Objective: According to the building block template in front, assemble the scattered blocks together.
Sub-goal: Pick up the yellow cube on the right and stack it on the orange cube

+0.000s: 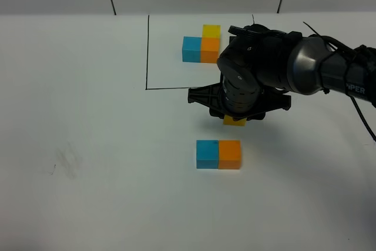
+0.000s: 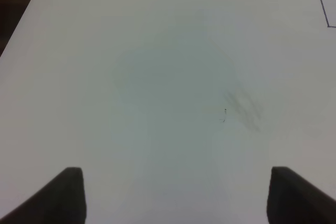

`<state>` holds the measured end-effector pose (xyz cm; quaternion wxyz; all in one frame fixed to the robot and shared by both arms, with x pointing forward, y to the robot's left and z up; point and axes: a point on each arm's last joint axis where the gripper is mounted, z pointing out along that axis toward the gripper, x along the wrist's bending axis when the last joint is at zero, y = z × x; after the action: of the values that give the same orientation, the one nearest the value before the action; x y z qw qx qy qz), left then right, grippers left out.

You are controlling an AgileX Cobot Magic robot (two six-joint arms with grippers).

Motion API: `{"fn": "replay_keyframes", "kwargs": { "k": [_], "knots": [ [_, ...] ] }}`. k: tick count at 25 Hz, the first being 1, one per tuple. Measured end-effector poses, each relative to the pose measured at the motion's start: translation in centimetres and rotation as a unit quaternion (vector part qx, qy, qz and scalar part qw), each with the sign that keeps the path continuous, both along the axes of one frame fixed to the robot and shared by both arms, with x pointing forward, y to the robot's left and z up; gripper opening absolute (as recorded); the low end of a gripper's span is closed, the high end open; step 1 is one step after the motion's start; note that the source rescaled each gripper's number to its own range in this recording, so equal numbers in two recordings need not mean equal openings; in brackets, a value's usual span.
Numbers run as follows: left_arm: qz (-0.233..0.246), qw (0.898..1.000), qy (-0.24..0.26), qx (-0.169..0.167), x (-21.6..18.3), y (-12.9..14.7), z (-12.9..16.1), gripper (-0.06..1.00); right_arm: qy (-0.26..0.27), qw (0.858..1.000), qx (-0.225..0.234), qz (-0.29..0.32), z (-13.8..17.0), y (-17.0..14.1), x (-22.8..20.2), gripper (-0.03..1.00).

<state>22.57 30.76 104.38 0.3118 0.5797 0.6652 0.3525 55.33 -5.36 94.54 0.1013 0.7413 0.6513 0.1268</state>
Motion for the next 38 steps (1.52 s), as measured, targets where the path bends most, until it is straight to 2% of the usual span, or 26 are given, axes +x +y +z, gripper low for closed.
{"fn": "replay_keyframes", "kwargs": {
  "k": [16,38],
  "knots": [
    [0.001,1.000,0.000,-0.001,0.0,0.0,0.0,0.60,0.034,0.999,-0.021,-0.005,-2.2,0.5,-0.4,0.17],
    [0.001,1.000,0.000,-0.001,0.0,0.0,0.0,0.60,0.058,0.998,-0.015,-0.005,-5.5,1.2,-0.3,0.17]
  ]
}}
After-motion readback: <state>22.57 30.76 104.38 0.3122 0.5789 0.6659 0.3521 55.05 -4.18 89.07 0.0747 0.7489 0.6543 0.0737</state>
